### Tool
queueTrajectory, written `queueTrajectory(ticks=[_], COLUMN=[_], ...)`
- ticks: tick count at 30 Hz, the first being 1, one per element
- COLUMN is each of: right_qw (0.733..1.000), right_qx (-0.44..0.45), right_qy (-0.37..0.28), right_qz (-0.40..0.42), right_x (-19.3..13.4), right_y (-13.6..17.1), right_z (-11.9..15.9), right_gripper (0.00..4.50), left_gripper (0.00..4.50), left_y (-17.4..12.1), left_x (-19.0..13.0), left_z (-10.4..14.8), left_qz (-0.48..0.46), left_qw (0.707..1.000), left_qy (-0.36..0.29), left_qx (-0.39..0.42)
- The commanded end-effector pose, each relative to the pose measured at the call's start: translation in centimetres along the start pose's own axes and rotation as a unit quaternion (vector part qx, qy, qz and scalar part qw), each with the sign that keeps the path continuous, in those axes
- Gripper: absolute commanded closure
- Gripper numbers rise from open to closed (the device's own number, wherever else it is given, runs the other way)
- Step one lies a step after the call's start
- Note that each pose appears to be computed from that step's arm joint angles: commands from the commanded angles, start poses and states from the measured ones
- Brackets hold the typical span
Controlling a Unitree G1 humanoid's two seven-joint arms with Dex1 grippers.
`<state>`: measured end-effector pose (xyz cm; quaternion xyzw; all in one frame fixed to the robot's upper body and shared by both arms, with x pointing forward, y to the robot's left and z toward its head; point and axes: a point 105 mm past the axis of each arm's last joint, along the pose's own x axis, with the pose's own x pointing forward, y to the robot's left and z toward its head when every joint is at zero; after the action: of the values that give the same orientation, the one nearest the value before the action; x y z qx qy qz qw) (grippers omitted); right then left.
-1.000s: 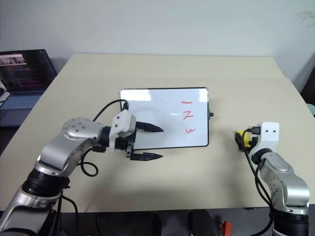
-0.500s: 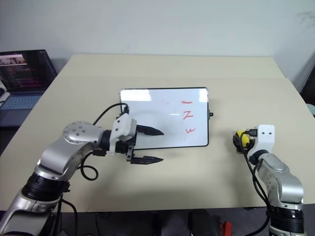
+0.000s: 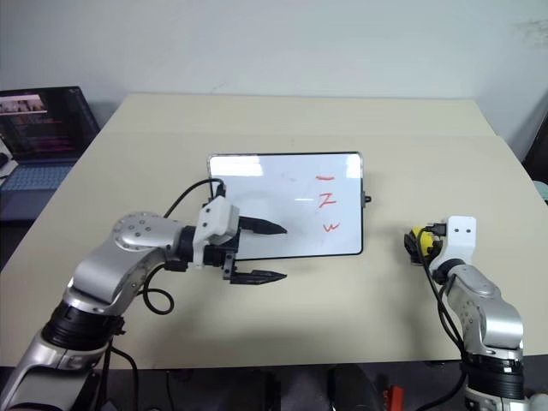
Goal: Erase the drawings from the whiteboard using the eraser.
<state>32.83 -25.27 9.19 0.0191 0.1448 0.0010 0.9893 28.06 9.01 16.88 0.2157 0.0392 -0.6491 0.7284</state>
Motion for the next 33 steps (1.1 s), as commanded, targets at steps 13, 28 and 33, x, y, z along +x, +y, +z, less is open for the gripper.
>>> queueTrajectory(ticks=[13, 28, 33], right_qw=[1.000, 0.987, 0.961], right_qx=[-0.007, -0.103, -0.178], right_qy=[-0.028, -0.112, -0.191], right_qz=[-0.012, 0.052, 0.089], right_x=[-0.1, -1.9, -2.5], right_y=[-0.6, 3.4, 7.8], right_z=[1.4, 5.5, 9.9], right_gripper=[3.25, 3.25, 3.25], left_gripper=[0.00, 0.00, 0.00], left_y=[0.0, 2.7, 3.5], left_x=[-0.4, -1.7, -2.2], left_z=[0.9, 1.2, 1.8], left_qz=[0.013, 0.173, 0.198], left_qw=[1.000, 0.981, 0.976], left_qy=[-0.011, -0.044, -0.047], left_qx=[0.019, -0.077, -0.082])
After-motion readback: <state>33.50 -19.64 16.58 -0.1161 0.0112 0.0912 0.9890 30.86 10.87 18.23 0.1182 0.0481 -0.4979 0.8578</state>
